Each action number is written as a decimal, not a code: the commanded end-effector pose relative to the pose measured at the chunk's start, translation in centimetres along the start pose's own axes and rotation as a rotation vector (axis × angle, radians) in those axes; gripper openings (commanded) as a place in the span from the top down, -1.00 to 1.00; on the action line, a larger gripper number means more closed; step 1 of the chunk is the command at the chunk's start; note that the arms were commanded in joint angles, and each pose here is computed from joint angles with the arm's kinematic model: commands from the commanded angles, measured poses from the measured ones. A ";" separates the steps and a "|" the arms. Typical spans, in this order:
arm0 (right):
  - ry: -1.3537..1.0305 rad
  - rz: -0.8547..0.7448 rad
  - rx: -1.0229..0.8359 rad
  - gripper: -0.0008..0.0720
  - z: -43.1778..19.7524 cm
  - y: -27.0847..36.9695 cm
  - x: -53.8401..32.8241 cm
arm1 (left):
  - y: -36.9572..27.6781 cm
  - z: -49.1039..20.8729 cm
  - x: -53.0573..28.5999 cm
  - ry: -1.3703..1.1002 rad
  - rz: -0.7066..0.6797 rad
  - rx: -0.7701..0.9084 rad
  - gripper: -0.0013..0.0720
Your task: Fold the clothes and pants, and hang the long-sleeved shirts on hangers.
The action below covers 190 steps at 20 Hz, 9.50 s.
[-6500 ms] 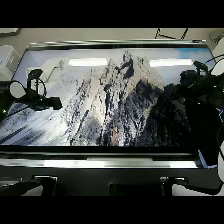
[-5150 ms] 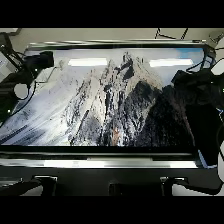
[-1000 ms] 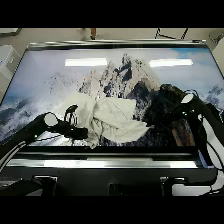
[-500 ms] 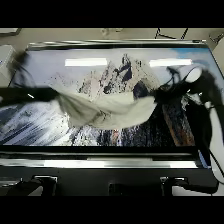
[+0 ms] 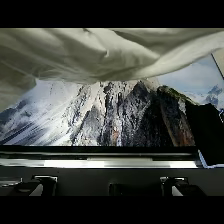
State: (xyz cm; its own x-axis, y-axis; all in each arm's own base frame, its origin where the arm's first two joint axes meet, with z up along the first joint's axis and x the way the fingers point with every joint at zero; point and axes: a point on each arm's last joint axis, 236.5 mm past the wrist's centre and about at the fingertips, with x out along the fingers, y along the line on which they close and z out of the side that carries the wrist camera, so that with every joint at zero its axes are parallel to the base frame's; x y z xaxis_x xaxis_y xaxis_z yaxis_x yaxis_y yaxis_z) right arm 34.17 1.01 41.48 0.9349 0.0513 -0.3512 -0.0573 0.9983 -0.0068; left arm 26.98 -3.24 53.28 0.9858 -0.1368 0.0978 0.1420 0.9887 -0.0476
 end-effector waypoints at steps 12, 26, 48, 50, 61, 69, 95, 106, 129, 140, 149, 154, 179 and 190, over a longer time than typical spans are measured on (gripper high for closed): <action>0.930 -0.024 0.189 0.85 -33.7 0.5 12.1 | 5.2 -37.7 12.9 0.773 0.086 -0.095 0.91; 1.085 0.011 0.285 0.85 -42.9 2.3 16.4 | 0.1 -59.5 0.0 1.611 -0.027 -0.643 -0.98; -0.042 -0.076 0.036 0.85 1.6 -2.3 7.3 | -2.8 -1.7 9.6 -0.087 -0.309 -0.262 0.91; -0.219 -0.078 0.036 0.85 6.5 -2.0 0.0 | -4.4 5.8 2.9 -0.266 -0.303 -0.137 0.91; -0.384 -0.075 0.042 0.85 8.5 -1.3 -10.2 | -4.0 12.2 -5.4 -0.497 -0.179 -0.030 0.91; 0.513 0.055 0.194 0.85 -16.7 1.0 20.6 | 6.0 -23.1 16.3 0.444 -0.004 -0.209 0.91; 1.446 0.039 0.659 -0.55 -42.3 -7.8 16.1 | 3.7 -62.3 -10.9 1.687 -0.059 -0.905 -0.35; 1.512 0.110 0.553 -0.52 -44.4 -4.9 15.5 | 2.3 -64.6 -7.8 1.575 0.029 -0.910 0.91; -0.116 -0.080 0.051 0.85 3.2 -5.1 4.2 | 3.2 -4.9 4.9 0.075 -0.070 -0.031 0.91; -0.573 -0.166 -0.033 0.85 9.8 -2.0 -18.3 | -5.5 9.3 -10.3 -0.385 -0.056 0.179 0.91; 0.435 -0.046 0.137 0.86 -10.0 -4.2 5.8 | 3.2 -17.4 5.6 0.557 -0.142 -0.121 0.91; 1.000 0.062 0.203 0.85 -31.7 -0.8 21.0 | 3.5 -43.0 10.5 1.015 -0.161 -0.443 0.91; 0.508 -0.260 0.587 0.85 -31.2 -8.8 35.4 | 2.8 -53.8 27.9 0.620 0.072 -0.486 0.91; 0.965 -0.205 0.334 0.84 -34.2 -7.7 24.5 | 2.3 -52.1 16.6 1.091 -0.116 -0.500 0.91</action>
State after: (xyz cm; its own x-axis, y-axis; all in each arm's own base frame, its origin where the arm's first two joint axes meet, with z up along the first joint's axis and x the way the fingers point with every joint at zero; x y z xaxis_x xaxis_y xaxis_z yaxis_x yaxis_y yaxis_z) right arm 51.79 -6.89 0.88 0.4547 -0.0377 -0.8899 0.3774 0.9131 0.1542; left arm 55.45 -6.93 4.54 0.7289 -0.3520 -0.5872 0.0260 0.8713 -0.4900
